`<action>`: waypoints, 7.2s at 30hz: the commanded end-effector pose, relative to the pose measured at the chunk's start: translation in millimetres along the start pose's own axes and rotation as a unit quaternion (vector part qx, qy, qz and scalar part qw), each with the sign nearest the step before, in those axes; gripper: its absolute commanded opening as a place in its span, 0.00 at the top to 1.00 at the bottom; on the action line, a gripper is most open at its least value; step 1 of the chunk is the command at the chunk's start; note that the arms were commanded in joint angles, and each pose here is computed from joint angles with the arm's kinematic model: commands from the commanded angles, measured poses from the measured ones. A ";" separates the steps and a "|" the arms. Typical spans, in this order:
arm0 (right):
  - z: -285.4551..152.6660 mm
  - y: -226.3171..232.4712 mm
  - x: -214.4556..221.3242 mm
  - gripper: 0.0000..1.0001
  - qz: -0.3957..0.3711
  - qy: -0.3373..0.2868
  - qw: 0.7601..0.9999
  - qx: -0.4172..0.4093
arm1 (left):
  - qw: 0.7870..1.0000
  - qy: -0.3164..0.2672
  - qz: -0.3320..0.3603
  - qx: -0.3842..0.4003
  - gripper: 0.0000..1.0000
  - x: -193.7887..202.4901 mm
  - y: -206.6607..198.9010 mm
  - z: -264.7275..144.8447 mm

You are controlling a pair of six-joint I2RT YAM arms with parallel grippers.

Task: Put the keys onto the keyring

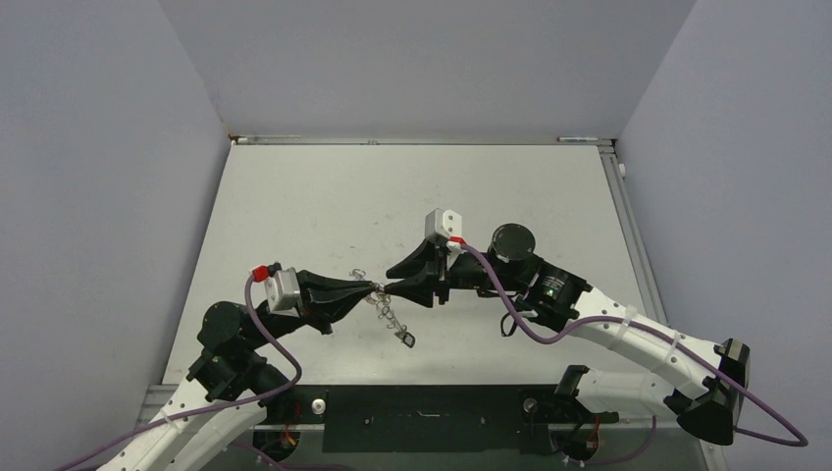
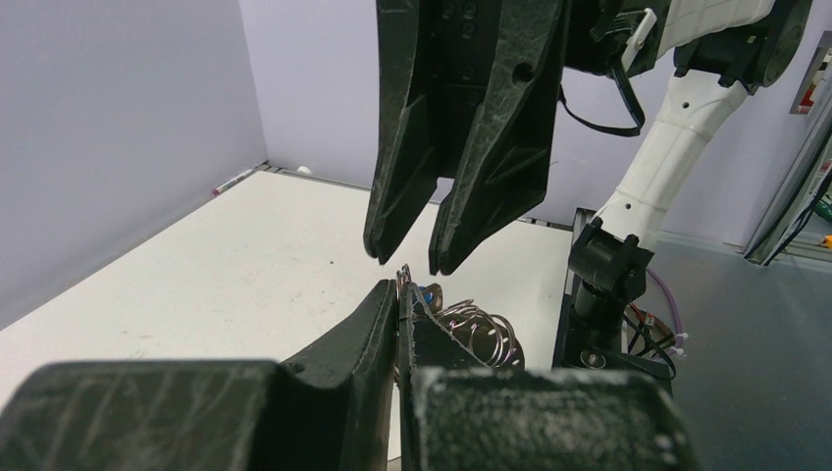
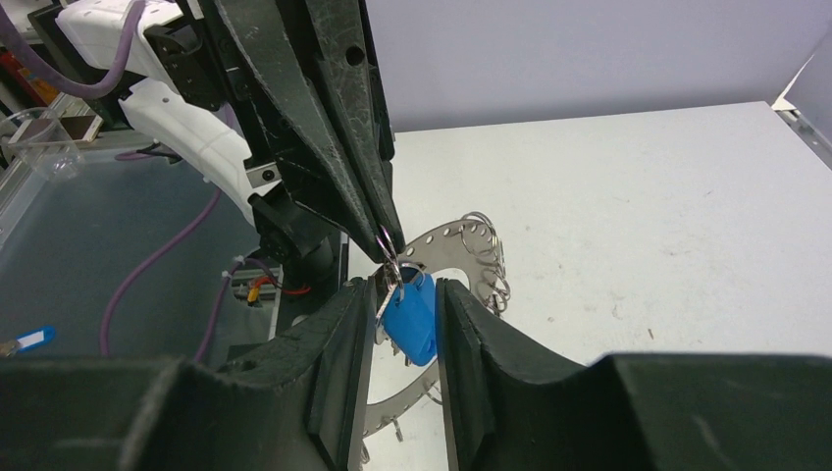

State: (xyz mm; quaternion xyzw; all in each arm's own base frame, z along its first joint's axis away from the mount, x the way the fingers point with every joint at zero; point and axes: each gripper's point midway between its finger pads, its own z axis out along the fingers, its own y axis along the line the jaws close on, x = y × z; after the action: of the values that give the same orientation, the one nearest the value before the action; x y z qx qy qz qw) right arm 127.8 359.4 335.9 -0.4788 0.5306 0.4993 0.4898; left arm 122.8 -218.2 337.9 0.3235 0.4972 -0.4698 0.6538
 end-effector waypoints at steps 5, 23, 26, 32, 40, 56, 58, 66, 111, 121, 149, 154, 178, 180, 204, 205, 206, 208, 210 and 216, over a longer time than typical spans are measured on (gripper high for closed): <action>6.5 6.7 -22.9 0.79 -0.017 -0.027 0.999 -0.023 | 0.998 -0.049 0.015 0.021 1.00 -28.4 -8.4 2.2; 5.8 18.5 -3.4 0.95 0.009 -0.025 0.998 -0.051 | 0.998 -0.064 0.011 0.015 1.00 -35.3 -5.2 4.5; 7.4 20.3 2.2 0.95 0.018 -0.026 0.998 -0.053 | 0.998 -0.067 0.012 0.014 1.00 -36.8 -4.2 5.2; 8.0 20.7 3.5 0.95 0.024 -0.028 0.998 -0.046 | 0.998 -0.068 0.011 0.015 1.00 -37.0 -4.6 5.1; -3.6 16.5 -7.9 0.61 -0.004 -0.012 1.000 -0.017 | 0.998 -0.062 0.008 0.031 1.00 -32.9 -10.2 4.0; -3.3 13.3 -32.8 0.58 -0.043 -0.023 0.999 -0.013 | 0.997 -0.061 0.004 0.056 1.00 -32.8 -18.6 4.4; -0.1 12.2 -30.0 0.61 -0.041 -0.020 0.999 -0.015 | 0.997 -0.060 0.003 0.057 1.00 -32.3 -18.9 4.4; 5.9 14.1 -29.5 0.67 -0.035 -0.024 0.999 -0.028 | 0.996 -0.062 0.004 0.057 1.00 -33.1 -19.0 4.2; 8.9 15.1 -20.3 0.95 -0.046 -0.016 0.998 -0.035 | 0.999 -0.043 0.019 0.028 0.94 -26.8 -8.9 1.2; 2.9 2.7 -10.1 0.95 -0.051 0.024 0.998 0.003 | 0.999 -0.020 0.047 0.003 0.72 -29.9 -4.7 -7.5; -26.8 13.5 -2.4 0.95 -0.073 0.125 0.989 0.022 | 0.944 0.283 0.092 0.142 0.64 -3.0 -26.8 17.9; -29.7 17.1 -8.5 0.95 -0.079 0.120 0.989 0.019 | 0.937 0.307 0.089 0.138 0.60 9.0 -22.4 19.6; -25.3 21.5 -16.0 0.95 -0.086 0.114 0.990 0.009 | 0.942 0.295 0.064 0.148 0.73 29.6 -25.2 37.2; -25.0 21.7 -15.2 0.95 -0.087 0.115 0.990 0.008 | 0.943 0.291 0.061 0.152 0.78 30.6 -26.8 38.8; -22.4 21.2 -5.8 0.95 -0.081 0.129 0.988 0.007 | 0.944 0.286 0.064 0.155 0.82 21.8 -30.8 40.2; -22.4 21.0 -5.6 0.95 -0.080 0.129 0.988 0.007 | 0.943 0.286 0.062 0.157 0.82 21.8 -31.9 40.0; -22.4 21.4 -6.2 0.95 -0.081 0.128 0.988 0.006 | 0.943 0.286 0.061 0.159 0.85 22.2 -33.0 39.9; -22.2 21.4 -6.9 0.95 -0.082 0.126 0.989 0.007 | 0.943 0.285 0.061 0.162 0.95 23.3 -33.9 40.5; -22.1 20.8 -6.9 0.95 -0.082 0.126 0.989 0.008 | 0.945 0.279 0.063 0.162 1.00 23.5 -33.7 41.9; -24.8 17.7 -11.5 0.82 -0.082 0.111 0.990 0.025 | 0.964 0.218 0.085 0.127 1.00 10.6 -26.4 45.4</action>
State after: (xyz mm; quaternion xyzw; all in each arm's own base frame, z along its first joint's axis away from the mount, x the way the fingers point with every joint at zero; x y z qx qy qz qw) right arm 106.2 326.4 302.0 -0.5855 0.5956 0.3669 0.4097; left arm 108.8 -268.2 309.8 0.5663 0.5756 -0.3842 0.4477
